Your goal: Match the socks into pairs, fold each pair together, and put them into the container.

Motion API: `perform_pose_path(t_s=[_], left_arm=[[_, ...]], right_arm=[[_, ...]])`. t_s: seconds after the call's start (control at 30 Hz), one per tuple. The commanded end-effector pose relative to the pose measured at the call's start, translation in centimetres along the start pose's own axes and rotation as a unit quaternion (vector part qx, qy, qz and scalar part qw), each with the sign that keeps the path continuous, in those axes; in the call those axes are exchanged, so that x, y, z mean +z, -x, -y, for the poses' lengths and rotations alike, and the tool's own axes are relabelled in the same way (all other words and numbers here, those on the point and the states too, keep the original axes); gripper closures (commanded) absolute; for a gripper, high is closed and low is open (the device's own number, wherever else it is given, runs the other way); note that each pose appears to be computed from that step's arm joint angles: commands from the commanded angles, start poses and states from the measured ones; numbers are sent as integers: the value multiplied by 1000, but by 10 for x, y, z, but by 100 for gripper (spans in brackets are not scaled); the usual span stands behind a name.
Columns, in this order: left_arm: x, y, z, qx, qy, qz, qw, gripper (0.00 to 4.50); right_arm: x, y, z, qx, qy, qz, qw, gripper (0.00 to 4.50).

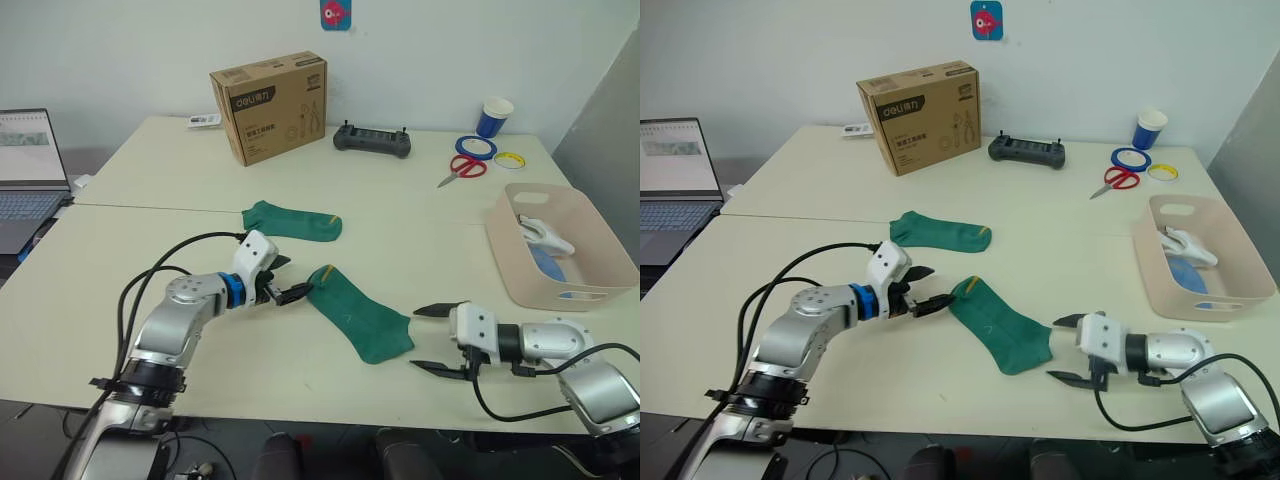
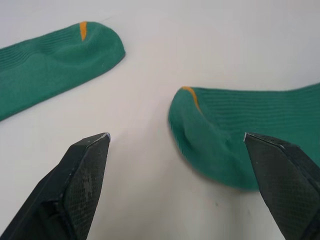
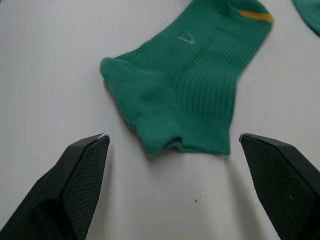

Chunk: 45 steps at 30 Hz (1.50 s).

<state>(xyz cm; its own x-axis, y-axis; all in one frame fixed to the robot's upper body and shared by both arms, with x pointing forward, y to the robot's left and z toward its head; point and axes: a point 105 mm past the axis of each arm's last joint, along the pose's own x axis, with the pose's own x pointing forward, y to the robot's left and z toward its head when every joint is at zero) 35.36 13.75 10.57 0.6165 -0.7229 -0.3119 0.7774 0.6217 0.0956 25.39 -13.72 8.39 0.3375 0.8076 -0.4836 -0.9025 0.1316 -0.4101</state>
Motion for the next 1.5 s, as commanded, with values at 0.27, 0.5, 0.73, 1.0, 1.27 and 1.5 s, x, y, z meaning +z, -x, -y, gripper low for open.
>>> perform_pose_path(t_s=[0.27,0.5,0.73,1.0,1.27,1.5], left_arm=[[-10,-13,4,-22,-37,-21,999,162],[-12,-12,11,-40,-35,-23,998,381],[-18,2,23,-56,-29,-27,998,449],[-11,28,73,-89,49,-13,995,449],[-23,37,104,-84,83,-34,992,449],[-23,37,81,-9,74,-17,997,289]], right_arm=[[14,-12,3,-7,49,31,998,131],[13,-13,2,-9,61,37,997,378],[9,-4,6,-13,44,47,998,450],[8,9,16,-9,21,60,998,450],[-3,11,20,20,31,45,998,450],[-3,16,24,13,16,51,999,309]])
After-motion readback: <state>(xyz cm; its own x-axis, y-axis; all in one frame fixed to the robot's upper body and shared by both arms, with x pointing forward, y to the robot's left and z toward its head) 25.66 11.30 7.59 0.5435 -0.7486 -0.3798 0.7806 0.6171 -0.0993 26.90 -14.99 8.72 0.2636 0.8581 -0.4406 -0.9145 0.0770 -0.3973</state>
